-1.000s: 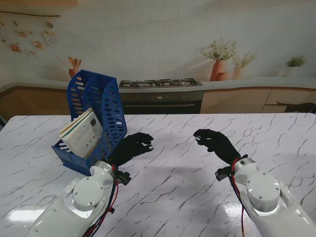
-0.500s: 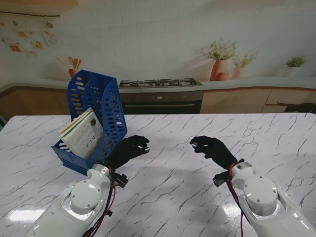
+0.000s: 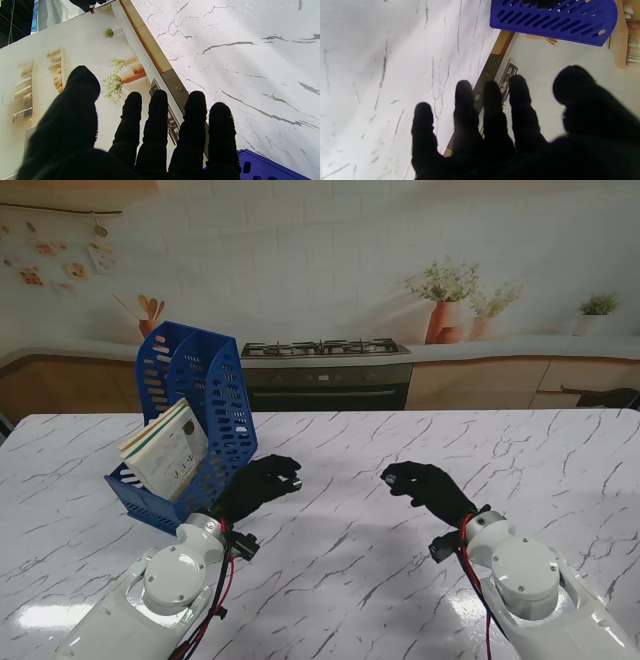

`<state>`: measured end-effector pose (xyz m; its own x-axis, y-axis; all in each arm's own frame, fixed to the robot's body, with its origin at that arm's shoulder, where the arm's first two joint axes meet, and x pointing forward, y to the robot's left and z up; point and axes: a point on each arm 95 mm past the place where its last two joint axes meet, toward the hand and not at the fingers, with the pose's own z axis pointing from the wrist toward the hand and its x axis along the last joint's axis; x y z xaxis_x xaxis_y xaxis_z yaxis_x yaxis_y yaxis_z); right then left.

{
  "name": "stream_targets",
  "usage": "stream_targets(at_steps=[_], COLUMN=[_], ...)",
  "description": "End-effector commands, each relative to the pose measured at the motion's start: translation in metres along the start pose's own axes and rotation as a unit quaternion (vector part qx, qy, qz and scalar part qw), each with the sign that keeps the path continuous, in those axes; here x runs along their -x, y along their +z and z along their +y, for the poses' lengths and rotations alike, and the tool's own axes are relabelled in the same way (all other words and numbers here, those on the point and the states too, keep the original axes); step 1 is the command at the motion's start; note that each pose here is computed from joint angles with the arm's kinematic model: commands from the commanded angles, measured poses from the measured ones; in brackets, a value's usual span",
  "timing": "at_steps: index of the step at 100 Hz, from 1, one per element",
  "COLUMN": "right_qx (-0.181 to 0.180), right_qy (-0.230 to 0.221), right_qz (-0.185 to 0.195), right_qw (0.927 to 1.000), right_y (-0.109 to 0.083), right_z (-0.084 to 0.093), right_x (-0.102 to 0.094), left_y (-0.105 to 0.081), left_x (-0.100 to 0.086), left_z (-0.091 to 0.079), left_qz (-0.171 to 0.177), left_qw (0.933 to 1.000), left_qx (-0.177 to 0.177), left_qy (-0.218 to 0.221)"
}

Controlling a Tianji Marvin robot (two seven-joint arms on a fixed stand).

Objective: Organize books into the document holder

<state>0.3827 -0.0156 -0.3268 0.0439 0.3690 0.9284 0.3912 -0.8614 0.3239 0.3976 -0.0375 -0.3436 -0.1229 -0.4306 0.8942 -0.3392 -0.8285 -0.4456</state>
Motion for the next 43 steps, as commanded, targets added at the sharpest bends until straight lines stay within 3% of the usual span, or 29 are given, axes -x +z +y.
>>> stream_targets(at_steps=[1,43], right_qx=[-0.002,-0.007], right_qy=[0.004,0.002], right_qz=[0.000,-0.001], right_qw=[1.0000,1.0000], right_y=[-0.0022,-0.0029], right_z=[-0.0046,-0.0039], right_x=[-0.0005,-0.0011], left_y=[-0.0010,-0.0023], left_x=[-0.0013,0.0041], left_z=[0.0053,0.0058], left_qz=[0.007,-0.005], left_qw=[0.9999,1.0000], left_qx=[0.005,0.004], left_qy=[-0.008,-0.006])
